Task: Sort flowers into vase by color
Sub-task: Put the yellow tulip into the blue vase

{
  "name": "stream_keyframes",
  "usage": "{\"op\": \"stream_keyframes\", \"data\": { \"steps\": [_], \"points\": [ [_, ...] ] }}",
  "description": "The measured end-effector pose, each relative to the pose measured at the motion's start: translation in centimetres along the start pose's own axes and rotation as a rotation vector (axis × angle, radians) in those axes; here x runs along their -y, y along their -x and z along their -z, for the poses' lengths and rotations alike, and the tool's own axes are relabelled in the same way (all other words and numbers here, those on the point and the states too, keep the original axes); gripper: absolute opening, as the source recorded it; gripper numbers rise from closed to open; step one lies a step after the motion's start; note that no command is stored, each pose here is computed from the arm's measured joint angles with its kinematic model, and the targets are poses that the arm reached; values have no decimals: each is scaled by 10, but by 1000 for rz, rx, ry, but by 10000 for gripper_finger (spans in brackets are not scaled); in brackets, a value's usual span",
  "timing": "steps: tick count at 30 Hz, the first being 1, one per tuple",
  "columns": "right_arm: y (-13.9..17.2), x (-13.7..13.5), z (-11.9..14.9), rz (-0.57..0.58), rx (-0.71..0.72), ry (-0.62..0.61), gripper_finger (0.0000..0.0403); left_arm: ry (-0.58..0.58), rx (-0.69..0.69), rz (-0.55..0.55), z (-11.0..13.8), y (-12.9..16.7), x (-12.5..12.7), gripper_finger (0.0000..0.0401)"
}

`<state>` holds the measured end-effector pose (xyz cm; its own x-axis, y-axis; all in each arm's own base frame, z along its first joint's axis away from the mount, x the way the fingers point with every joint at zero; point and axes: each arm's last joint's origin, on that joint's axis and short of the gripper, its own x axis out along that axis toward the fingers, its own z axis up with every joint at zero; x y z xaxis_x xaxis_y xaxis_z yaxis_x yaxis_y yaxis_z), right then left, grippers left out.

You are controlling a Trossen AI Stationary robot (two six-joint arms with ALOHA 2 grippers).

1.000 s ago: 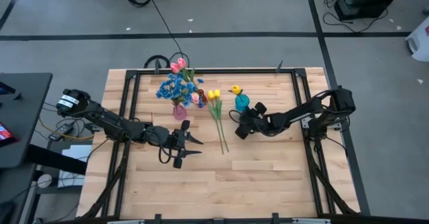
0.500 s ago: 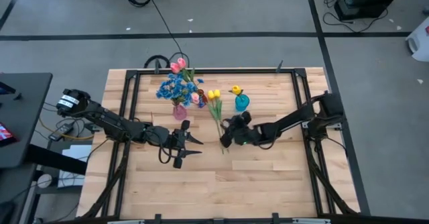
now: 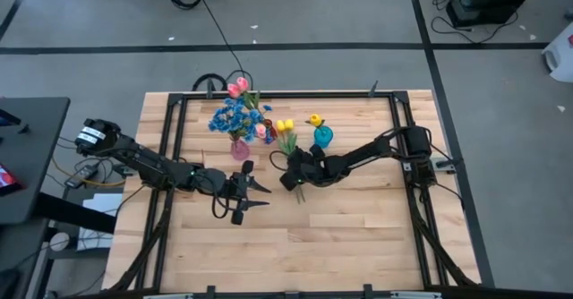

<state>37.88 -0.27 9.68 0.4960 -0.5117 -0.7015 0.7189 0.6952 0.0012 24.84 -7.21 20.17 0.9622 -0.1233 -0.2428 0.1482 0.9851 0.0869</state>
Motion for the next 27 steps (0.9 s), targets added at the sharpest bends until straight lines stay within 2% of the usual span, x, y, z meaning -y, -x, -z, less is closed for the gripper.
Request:
{"op": "stream_keyframes", "data": {
  "steps": [5,9,18,22,27],
  "points": [
    [-1,0,1,1,-9,-12,159,1,-1,0,0,0,0,163],
    [7,2,1,19,-37,38,138,2,-1,0,0,0,0,163],
    [15,9,8,27,-180,102,11,6,0,0,0,0,0,163],
    [29,11,11,17,-276,133,13,6,-2,0,0,0,0,163],
    [64,21,13,38,-405,197,6,6,-6,0,1,0,0,163]
  ]
}}
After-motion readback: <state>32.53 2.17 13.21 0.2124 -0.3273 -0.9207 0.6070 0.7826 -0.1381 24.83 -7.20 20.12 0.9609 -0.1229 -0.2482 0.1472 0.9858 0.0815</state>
